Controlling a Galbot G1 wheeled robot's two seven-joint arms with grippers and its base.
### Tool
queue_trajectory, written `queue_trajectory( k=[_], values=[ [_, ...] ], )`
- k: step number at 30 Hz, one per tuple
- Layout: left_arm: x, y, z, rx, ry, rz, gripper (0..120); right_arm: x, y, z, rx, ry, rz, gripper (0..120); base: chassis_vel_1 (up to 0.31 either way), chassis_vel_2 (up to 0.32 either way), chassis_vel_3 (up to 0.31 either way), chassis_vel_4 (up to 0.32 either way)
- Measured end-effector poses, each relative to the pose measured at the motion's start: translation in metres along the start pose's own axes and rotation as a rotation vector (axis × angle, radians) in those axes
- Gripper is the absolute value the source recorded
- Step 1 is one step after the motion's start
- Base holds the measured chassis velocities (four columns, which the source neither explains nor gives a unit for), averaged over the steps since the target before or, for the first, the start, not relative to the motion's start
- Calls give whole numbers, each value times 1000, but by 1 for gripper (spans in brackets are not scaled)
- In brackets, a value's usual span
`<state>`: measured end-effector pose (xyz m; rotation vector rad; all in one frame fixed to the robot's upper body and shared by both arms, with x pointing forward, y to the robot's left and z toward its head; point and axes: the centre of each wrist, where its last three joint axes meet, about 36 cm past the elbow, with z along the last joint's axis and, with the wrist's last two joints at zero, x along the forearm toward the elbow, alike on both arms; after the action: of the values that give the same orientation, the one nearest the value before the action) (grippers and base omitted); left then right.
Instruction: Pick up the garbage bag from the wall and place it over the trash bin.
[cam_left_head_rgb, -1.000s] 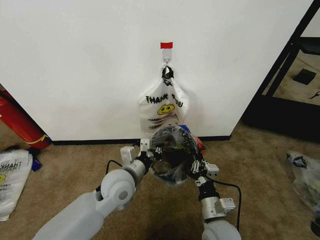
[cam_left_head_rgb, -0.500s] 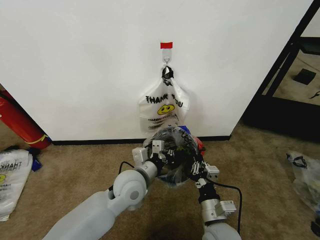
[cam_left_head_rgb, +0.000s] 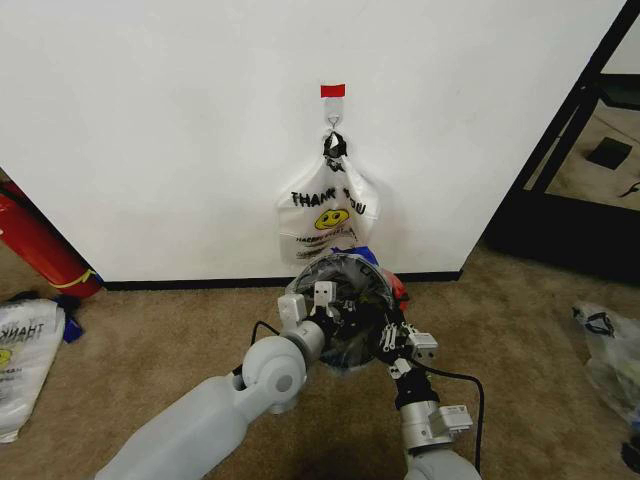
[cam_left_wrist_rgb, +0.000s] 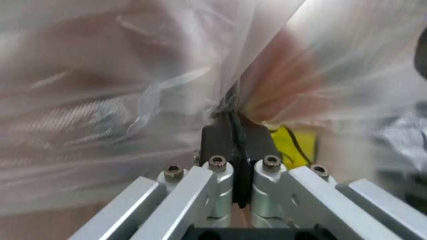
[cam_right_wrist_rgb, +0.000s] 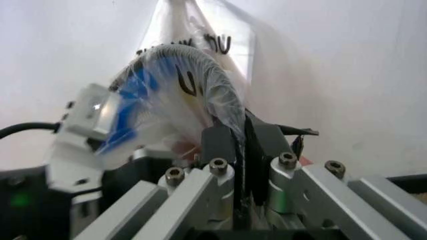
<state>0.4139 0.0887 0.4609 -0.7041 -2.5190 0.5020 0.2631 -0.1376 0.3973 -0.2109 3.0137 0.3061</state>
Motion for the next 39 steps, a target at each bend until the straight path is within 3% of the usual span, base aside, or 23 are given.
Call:
queue_trajectory(
  k=[27,39],
  values=[
    [-28,26,12,-43,-10,-103,0,18,7,-38,-98,-31,-39,1,0,0,0,0],
    [18,18,1,-44,-19,-48,0,0,-4,-14,-32,-28,-7,1,0,0,0,0]
  ],
)
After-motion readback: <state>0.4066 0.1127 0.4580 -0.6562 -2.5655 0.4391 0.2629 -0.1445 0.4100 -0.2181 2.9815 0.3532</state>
